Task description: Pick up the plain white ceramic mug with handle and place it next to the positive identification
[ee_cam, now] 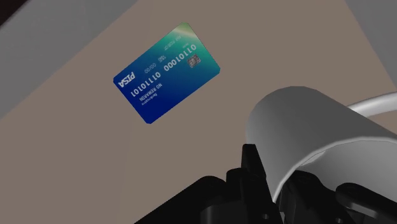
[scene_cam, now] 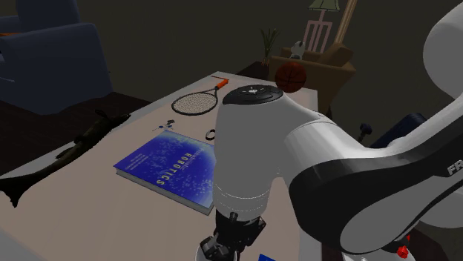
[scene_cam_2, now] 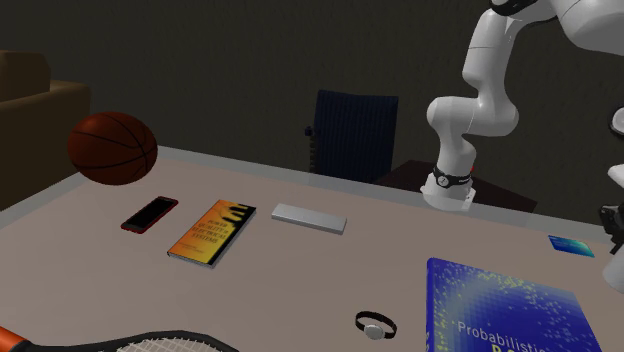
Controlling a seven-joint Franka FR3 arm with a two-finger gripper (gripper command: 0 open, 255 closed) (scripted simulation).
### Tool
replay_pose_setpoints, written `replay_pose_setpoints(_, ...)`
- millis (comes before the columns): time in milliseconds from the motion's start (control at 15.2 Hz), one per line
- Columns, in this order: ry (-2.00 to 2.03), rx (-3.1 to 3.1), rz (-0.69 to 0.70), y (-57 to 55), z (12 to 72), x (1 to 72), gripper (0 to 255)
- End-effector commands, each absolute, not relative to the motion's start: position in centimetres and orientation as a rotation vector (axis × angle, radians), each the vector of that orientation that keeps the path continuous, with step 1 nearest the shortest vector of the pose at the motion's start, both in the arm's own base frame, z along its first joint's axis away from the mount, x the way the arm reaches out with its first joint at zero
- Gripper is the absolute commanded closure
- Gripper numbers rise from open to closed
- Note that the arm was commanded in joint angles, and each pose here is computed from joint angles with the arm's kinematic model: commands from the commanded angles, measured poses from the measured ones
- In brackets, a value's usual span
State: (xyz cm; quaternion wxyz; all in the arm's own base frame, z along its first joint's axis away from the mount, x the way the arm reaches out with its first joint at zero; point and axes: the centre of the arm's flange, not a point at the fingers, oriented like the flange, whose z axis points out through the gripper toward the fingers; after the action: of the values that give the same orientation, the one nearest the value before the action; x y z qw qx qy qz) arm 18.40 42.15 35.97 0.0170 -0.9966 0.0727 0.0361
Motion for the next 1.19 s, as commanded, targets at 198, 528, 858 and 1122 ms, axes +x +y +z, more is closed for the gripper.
replay_pose_setpoints(198, 0.226, -3.097, 0.112, 42.2, 36.0, 18.4, 0)
replay_pose_setpoints(528, 0.226, -3.097, 0.112, 42.1, 38.6, 18.6, 0)
replay_pose_setpoints(858, 0.226, -3.097, 0.112, 42.0, 41.0, 18.7, 0)
replay_pose_setpoints(1122, 0.226, -3.097, 0.112, 42.0, 41.0, 18.7, 0)
